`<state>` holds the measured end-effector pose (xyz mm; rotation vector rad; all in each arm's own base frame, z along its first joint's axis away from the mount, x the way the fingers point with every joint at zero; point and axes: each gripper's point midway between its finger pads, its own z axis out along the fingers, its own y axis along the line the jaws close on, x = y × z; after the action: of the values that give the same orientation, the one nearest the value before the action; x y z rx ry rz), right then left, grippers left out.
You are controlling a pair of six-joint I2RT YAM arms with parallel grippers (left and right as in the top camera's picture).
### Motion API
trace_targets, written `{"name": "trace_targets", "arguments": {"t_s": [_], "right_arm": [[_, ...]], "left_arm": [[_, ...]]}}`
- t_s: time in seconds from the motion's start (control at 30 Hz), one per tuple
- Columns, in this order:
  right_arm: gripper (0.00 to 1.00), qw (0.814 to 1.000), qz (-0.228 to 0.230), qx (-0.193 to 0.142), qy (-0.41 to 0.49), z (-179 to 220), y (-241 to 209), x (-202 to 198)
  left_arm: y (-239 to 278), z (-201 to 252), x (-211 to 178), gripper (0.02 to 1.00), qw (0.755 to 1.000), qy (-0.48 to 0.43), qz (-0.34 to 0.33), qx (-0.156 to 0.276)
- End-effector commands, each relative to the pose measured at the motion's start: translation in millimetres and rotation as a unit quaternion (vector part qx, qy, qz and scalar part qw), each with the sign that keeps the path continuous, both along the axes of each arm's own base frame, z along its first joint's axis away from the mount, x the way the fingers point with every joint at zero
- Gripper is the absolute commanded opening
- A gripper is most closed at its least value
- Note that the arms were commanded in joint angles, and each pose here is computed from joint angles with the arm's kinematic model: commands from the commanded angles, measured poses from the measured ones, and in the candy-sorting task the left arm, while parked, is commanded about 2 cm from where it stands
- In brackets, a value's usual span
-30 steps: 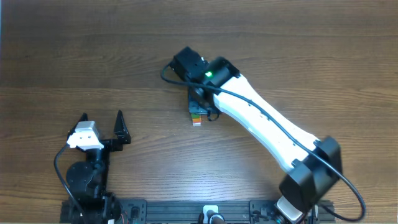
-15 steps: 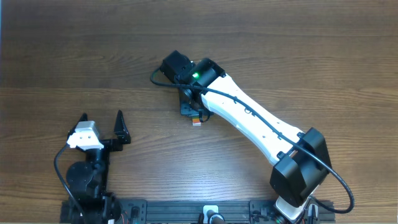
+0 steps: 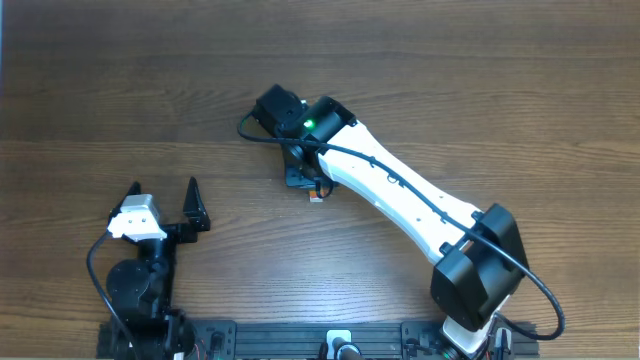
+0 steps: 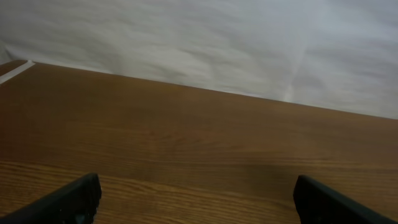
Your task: Stack Cubes
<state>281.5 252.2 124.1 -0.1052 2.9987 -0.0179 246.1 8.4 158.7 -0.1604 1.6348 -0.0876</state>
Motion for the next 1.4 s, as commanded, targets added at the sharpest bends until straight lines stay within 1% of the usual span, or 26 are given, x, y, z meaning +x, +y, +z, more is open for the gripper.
{"name": "trace_targets", "arguments": {"t_s": [0.03, 1.4], "right_arm": [[0.012, 1.000, -0.001, 0.007, -0.004, 2, 10, 0], [0.012, 1.000, 0.000, -0.002, 0.005, -14, 13, 3]], "left_arm": [[0, -1, 0, 1.000, 1.000, 0.000, -0.003, 0.007], [0, -1, 0, 1.000, 1.000, 0.000, -0.003, 0.007]]}}
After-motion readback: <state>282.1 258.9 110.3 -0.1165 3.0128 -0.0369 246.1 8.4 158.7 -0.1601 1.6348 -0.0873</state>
